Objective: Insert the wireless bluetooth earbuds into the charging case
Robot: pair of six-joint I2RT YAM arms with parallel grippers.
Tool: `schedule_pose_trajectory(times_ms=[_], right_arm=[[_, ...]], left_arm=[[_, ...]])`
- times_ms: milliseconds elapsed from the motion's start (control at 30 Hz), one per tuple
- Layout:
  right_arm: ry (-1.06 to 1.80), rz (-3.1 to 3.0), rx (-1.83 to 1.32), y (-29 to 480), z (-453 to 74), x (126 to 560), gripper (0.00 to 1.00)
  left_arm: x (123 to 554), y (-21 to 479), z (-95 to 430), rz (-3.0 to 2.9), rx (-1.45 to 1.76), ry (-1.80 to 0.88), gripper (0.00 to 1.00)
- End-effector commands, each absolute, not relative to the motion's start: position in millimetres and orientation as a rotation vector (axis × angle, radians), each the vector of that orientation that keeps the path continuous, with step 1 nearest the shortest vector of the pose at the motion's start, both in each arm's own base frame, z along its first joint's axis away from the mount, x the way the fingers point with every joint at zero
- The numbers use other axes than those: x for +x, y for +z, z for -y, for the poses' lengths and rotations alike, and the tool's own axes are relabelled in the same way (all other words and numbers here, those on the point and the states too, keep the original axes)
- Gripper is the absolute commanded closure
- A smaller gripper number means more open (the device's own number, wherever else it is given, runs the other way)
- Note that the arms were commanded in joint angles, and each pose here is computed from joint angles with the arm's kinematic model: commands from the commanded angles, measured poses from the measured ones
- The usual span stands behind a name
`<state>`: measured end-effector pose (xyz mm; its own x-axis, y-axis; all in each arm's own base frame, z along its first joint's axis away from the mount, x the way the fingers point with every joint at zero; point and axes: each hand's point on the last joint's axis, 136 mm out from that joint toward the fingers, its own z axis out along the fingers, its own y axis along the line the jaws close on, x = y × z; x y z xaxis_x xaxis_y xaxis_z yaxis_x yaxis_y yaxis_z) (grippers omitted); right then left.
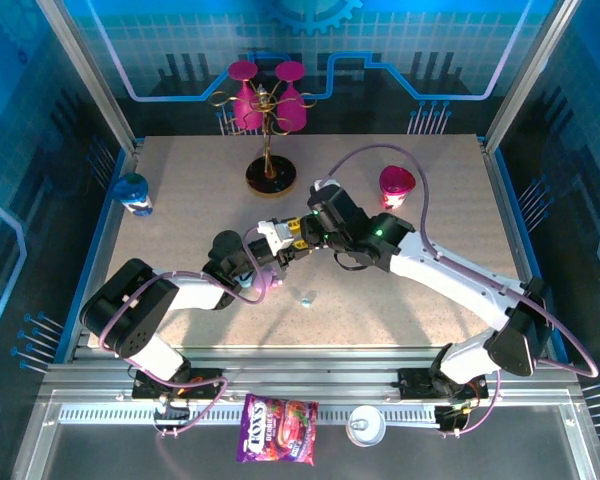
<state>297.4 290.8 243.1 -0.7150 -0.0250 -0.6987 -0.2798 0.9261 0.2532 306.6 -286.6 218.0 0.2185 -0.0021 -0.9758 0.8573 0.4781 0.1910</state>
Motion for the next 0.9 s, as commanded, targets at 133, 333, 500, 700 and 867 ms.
schedule_pose_trajectory(times_ms=[133,333,500,700,867], right_arm=[[0.396,-2.37,-0.259,241,-295,290,0.86],[0.425,-2.333,-0.253,254,-293,289,0.88],[0.438,-2.289,-0.244,270,-288,288,0.87],[0.425,-2.268,-0.236,275,-282,289,0.87],[0.401,-2.266,-0.234,277,-275,289,0.87]], left_arm=[[302,236,287,-1.154,0.889,-0.708,0.74],[305,227,287,-1.18,0.892,-0.701,0.74],[305,216,287,-1.205,0.893,-0.709,0.74],[303,210,287,-1.22,0.905,-0.716,0.74],[300,208,288,-1.237,0.913,-0.738,0.74]])
